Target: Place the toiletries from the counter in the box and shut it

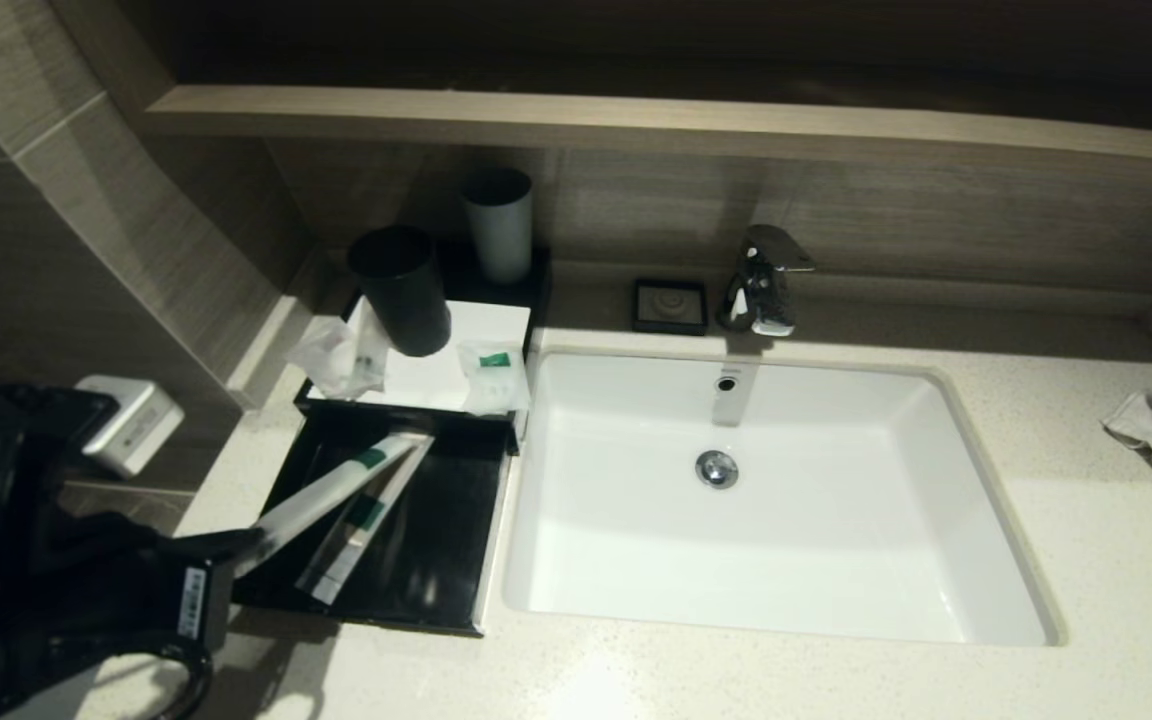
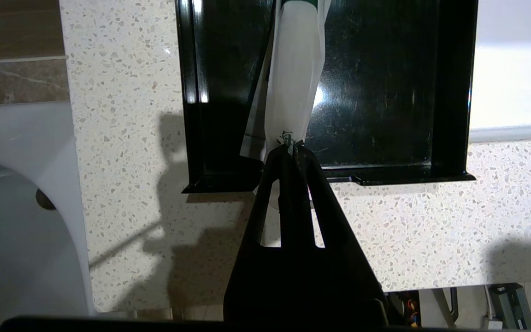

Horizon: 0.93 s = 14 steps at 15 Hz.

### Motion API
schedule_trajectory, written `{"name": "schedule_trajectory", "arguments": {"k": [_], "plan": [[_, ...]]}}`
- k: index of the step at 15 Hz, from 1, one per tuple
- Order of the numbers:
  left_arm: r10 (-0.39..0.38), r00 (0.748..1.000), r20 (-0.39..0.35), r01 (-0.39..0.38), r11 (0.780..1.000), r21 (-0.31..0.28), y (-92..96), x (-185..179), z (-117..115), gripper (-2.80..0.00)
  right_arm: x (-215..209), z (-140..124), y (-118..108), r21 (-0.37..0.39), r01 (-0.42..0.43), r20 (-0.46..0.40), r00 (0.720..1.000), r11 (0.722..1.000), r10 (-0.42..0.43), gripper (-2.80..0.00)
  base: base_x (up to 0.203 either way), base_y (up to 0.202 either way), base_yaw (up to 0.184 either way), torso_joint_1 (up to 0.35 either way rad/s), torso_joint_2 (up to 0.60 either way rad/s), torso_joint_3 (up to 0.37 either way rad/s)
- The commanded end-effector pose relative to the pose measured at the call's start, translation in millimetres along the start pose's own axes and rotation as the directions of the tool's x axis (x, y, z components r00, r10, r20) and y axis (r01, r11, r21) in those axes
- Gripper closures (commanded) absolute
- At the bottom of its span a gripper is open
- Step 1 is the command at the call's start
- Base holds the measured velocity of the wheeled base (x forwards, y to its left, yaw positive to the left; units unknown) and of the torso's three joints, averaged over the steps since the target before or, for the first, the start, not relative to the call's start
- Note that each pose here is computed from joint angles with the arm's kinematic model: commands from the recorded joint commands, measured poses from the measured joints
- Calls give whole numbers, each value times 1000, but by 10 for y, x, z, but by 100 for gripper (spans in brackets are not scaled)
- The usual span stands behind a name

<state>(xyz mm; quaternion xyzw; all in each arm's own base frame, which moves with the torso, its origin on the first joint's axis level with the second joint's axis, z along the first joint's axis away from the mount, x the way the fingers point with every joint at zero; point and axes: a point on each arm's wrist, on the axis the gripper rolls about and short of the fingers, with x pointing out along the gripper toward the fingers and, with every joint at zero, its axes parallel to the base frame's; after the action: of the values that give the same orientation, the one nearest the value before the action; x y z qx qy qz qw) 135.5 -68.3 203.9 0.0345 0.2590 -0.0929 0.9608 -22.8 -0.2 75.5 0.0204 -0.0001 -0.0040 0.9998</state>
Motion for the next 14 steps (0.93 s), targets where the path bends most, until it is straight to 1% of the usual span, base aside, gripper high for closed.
{"name": "schedule_trajectory", "arguments": {"k": [1,6,10,11,14], "plan": [[9,999,-52,-9,1000,14,-46,163,-6,0,0,0,0,1,1,0,1000,1000,-1,0,0,0,0,0,0,0],[20,994,-109,-18,1000,12,-129,465,-25,0,0,0,0,1,1,0,1000,1000,-1,0,0,0,0,0,0,0],[26,990,-142,-25,1000,6,-182,662,-51,0,0,0,0,1,0,0,1000,1000,0,0,0,0,0,0,0,0],[26,989,-143,-27,1000,-6,-192,698,-54,0,0,0,0,1,1,0,1000,1000,-1,0,0,0,0,0,0,0],[33,987,-154,-36,999,-11,-217,797,-67,0,0,0,0,1,0,0,1000,1000,0,0,0,0,0,0,0,0]]}}
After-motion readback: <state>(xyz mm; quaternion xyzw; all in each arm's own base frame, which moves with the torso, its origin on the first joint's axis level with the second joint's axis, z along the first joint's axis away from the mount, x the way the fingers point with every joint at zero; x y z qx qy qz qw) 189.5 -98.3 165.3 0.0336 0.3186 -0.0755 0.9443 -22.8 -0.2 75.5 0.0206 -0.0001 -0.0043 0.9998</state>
